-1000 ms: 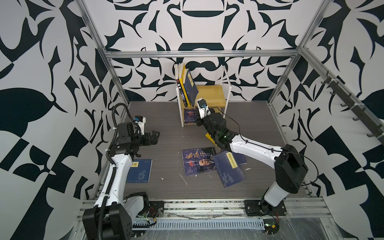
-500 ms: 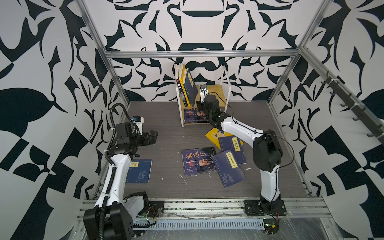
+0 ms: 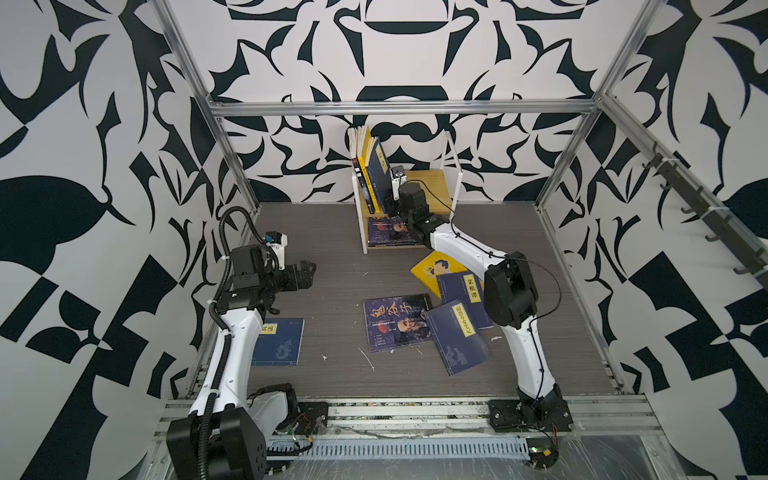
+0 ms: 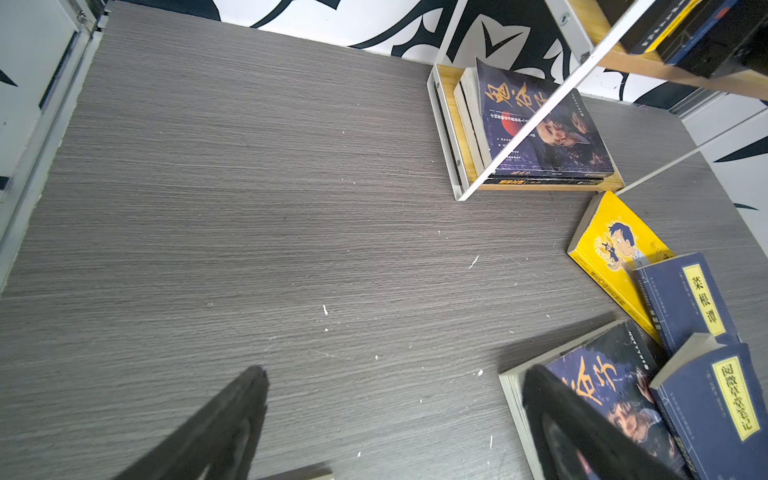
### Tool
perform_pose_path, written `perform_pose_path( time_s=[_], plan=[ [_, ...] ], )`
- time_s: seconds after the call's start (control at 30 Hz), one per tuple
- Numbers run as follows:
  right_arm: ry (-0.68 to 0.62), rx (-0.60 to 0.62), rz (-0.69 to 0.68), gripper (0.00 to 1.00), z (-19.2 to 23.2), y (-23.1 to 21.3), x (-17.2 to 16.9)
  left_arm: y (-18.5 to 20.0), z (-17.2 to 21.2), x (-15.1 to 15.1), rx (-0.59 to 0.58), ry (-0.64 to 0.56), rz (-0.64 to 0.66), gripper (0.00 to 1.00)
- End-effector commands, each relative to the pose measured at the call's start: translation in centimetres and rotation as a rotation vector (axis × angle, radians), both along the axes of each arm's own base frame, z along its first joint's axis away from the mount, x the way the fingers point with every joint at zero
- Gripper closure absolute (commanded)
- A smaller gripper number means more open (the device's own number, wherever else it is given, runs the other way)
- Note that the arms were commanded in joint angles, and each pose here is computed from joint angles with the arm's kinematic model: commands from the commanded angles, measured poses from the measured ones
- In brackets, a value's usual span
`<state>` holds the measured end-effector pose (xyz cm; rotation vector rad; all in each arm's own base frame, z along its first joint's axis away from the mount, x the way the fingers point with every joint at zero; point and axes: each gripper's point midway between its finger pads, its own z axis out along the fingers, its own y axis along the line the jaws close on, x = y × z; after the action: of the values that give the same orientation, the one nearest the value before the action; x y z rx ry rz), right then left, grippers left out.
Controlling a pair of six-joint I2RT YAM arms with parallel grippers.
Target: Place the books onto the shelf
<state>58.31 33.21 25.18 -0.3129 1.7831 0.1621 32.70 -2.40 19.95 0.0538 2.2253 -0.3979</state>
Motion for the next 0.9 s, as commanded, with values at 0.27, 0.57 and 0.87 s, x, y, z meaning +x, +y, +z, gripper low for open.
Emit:
perform_pose_path(
  time_s=[0.27,0.57,0.87],
  plan=[
    [-0.012,0.062,0.042,1.0,2.2,1.5,0.1,0.2,0.6,-0.2,-0.002,-0.013,0.007,0.0],
    [-0.013,0.062,0.057,1.0,2.7,2.0,0.4,0.4,0.7,-0.2,-0.001,-0.013,0.014,0.0],
    [-0.069,0.03,0.023,1.0,6.3,-0.8,-2.3,3.0,0.4,-0.2,0.109,0.031,0.106,0.0]
  ],
)
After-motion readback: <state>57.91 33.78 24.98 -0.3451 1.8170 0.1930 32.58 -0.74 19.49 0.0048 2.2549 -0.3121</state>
